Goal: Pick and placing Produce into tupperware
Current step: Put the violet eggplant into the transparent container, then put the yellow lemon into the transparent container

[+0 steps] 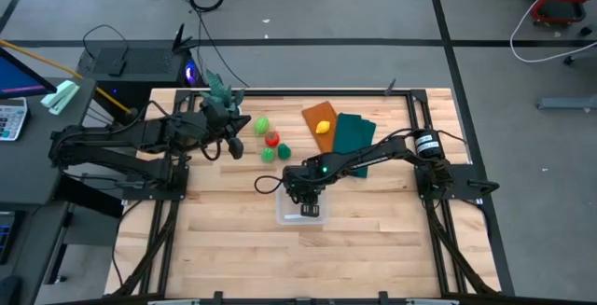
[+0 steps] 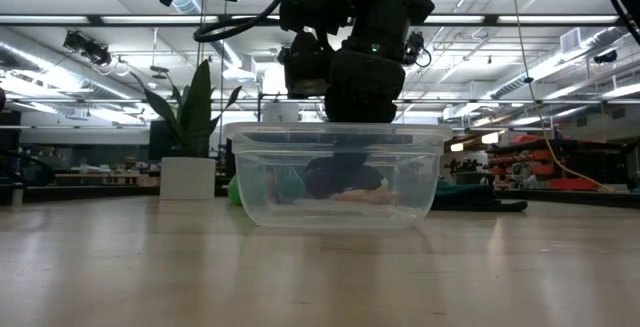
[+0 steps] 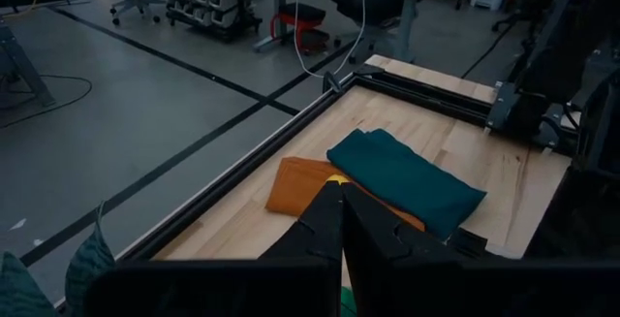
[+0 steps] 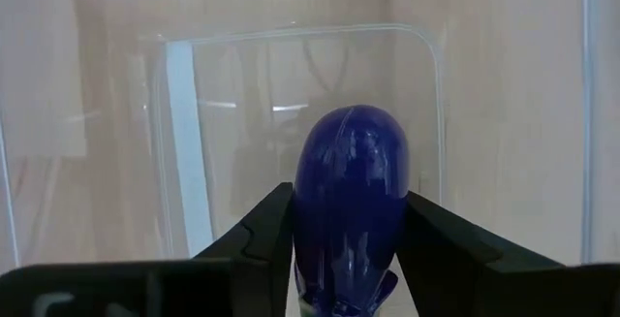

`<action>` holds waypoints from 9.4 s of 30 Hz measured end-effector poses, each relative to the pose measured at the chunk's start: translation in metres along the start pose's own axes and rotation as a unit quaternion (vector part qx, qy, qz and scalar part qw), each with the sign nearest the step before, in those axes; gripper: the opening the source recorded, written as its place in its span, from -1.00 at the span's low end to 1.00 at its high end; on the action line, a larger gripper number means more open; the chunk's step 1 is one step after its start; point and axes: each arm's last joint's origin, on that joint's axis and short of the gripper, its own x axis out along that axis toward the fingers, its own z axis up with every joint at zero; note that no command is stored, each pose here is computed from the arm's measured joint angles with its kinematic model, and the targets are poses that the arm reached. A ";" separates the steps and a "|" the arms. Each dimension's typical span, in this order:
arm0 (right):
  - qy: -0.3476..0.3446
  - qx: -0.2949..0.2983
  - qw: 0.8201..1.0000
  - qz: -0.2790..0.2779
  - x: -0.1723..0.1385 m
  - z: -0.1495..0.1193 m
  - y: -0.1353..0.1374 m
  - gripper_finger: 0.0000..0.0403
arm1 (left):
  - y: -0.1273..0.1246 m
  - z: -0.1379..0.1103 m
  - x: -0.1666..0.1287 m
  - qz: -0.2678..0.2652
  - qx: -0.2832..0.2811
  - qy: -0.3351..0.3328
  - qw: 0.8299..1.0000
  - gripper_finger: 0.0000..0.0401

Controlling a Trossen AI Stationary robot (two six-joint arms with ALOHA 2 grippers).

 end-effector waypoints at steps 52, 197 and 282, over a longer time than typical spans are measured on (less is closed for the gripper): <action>-0.011 0.079 0.987 -0.141 -0.144 -0.039 -0.022 -0.26 | 0.000 -0.001 0.000 0.002 0.004 0.007 1.000 -0.92; 0.080 -0.073 0.993 -0.042 -0.066 -0.041 -0.227 -0.21 | 0.001 -0.002 0.001 0.004 0.007 0.010 1.000 -0.94; 0.030 -0.028 0.998 0.051 -0.024 0.005 0.009 -0.24 | 0.022 -0.001 -0.054 -0.061 0.002 0.001 0.998 -0.90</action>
